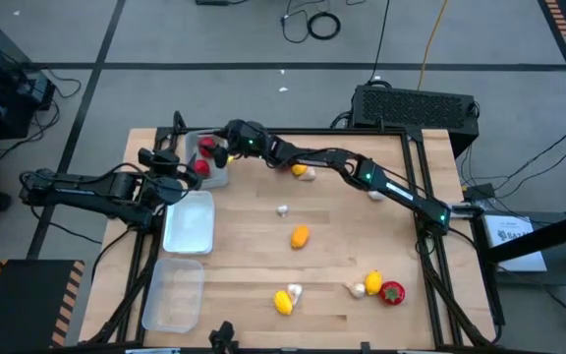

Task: Sort produce into baskets
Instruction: Put the tomato into the gray bin

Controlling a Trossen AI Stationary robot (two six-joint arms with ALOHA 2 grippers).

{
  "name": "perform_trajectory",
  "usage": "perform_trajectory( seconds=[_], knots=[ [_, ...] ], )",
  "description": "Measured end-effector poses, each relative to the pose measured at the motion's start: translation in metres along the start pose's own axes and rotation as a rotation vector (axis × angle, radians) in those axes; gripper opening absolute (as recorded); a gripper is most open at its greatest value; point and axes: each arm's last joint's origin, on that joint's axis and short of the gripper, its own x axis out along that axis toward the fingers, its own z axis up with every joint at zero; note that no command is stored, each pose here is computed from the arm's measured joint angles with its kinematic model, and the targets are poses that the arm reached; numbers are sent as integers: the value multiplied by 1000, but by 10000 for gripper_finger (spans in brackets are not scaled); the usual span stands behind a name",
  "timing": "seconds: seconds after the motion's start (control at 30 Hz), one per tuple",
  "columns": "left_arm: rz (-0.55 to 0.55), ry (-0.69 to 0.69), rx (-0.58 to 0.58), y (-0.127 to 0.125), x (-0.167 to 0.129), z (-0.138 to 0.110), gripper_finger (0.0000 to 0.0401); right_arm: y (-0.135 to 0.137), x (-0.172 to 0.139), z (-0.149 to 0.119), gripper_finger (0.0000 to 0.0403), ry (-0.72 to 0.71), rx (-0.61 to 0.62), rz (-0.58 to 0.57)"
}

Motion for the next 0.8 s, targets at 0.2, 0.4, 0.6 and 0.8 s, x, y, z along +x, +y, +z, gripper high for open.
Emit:
perform_trajectory(
  seconds=[0.2, 0.4, 0.6, 0.8],
  knots=[
    [-17, 17, 16, 0, 0, -2, 293, 12, -15, 27, 352, 172, 10, -67],
    [-24, 21, 17, 0, 0, -2, 293, 23, -46, 56, 352, 424, -44, -154],
    [-28, 22, 16, 0, 0, -2, 293, 24, -85, 85, 352, 629, -70, -265],
    [-60, 38, 13, -1, 0, -2, 293, 12, -113, 89, 352, 815, -150, -499]
  ],
)
